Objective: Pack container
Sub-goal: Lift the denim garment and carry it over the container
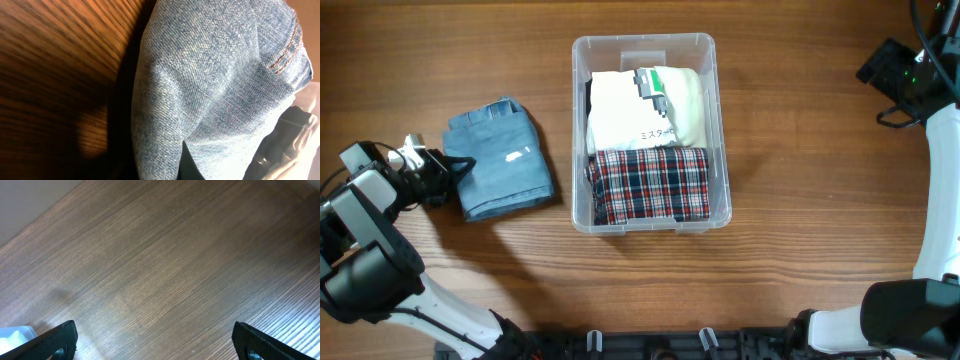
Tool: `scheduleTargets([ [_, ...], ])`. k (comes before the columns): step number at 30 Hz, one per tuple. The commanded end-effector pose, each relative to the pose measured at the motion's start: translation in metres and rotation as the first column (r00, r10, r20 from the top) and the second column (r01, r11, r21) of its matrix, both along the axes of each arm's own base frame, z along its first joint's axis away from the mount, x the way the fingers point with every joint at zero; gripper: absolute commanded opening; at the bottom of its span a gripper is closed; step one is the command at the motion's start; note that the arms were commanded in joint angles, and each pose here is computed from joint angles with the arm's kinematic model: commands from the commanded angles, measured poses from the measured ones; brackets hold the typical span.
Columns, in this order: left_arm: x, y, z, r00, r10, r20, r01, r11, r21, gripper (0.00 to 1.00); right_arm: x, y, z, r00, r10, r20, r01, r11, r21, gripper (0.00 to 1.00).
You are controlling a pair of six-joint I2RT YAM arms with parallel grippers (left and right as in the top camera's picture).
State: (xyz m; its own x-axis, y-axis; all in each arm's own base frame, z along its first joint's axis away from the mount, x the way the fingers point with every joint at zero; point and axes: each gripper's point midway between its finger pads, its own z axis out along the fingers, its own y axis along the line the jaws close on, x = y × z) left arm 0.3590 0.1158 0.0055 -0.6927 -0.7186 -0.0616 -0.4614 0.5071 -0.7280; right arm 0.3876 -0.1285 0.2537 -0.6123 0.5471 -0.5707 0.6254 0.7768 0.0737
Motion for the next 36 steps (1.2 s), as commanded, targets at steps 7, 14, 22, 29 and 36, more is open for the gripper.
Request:
scheduleTargets([
  [7,0.016,-0.022,0.065,0.987,-0.057,0.153,0.075,0.991,-0.113,0.04,0.0,-0.006,-0.005,1.0,-0.011,-0.019,0.01,1.0,-0.018,1.0],
  [14,0.024,-0.026,0.196,0.905,-0.105,0.412,0.11,0.994,0.01,0.04,0.0,-0.006,-0.005,1.0,-0.01,-0.019,0.01,1.0,-0.018,1.0],
  [22,-0.011,-0.071,0.312,0.772,-0.196,0.604,0.113,0.979,0.172,0.04,0.0,-0.006,-0.005,1.0,-0.011,-0.019,0.01,1.0,-0.018,1.0],
  [29,-0.046,-0.17,0.37,0.577,-0.401,0.712,0.304,0.914,0.268,0.04,0.0,-0.006,-0.005,1.0,-0.011,-0.019,0.01,1.0,-0.018,1.0],
  [36,-0.061,-0.258,0.374,0.332,-0.587,0.739,0.524,0.766,0.373,0.04,0.0,-0.006,-0.005,1.0,-0.011,-0.019,0.01,1.0,-0.018,1.0],
])
